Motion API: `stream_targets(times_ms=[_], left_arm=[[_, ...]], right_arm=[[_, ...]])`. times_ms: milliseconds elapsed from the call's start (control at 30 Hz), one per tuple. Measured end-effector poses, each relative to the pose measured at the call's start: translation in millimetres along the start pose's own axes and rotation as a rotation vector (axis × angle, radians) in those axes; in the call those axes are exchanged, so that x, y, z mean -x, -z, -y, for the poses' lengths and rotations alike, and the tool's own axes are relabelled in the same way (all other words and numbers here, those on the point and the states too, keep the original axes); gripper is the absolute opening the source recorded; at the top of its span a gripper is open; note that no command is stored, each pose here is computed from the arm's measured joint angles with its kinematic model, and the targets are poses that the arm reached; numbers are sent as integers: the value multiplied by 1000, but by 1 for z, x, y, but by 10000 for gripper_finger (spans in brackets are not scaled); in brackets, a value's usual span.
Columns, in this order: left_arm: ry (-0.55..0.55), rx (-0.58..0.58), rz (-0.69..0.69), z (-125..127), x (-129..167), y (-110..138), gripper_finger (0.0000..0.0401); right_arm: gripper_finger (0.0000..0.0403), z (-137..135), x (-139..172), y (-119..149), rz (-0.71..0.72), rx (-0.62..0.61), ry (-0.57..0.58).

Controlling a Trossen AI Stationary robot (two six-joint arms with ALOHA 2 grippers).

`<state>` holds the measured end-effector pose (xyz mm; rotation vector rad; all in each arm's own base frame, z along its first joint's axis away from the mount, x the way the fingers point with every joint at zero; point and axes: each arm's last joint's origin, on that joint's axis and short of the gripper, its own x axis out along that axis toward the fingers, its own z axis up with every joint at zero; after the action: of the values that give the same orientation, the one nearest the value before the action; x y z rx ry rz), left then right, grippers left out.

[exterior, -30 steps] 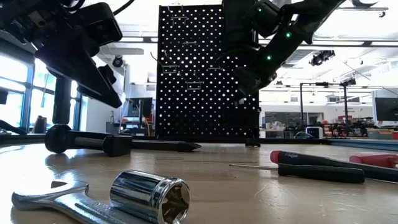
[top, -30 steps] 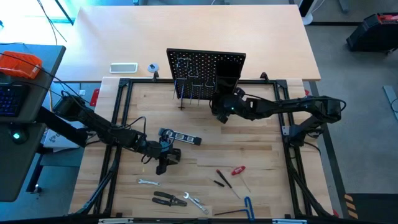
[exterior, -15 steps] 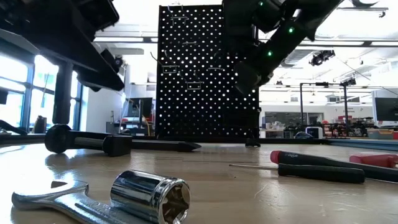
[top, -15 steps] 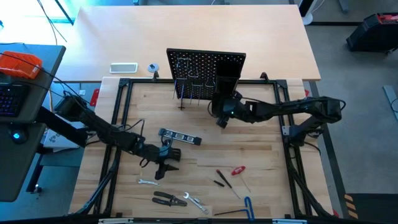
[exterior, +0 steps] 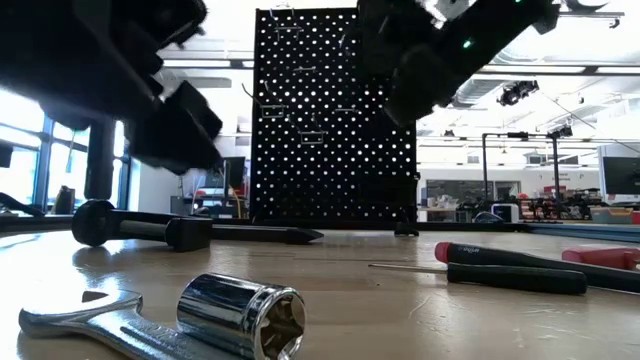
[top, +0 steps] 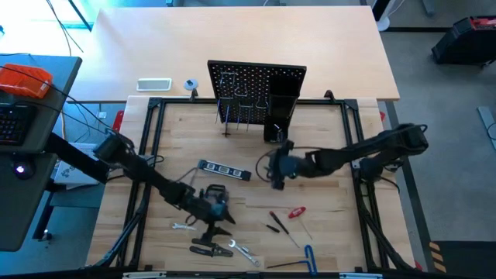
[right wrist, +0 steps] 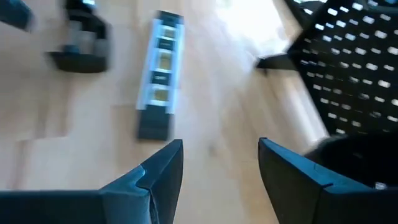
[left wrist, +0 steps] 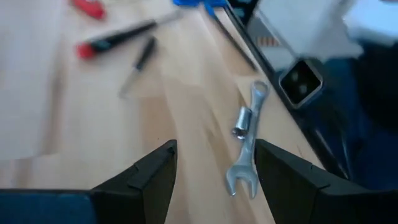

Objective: Hang tools onto peg board
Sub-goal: Put the socket into the bottom peg board bin

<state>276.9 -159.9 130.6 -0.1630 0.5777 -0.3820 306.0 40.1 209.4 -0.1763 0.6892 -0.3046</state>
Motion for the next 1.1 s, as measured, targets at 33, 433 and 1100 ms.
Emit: stream_targets(times_ms=[33,433,1100], left_arm=[[7,-17,-27,1,-7,-1,207],[44,-174,-197,16,-58,-27,207],[105,-187,-244,13,-100,-19,174]], right_arm=[[201,-6,3,0,6,3,-9],[201,-55,34,7,71,72,-4],[201,-65,41,11,59,74,-40]])
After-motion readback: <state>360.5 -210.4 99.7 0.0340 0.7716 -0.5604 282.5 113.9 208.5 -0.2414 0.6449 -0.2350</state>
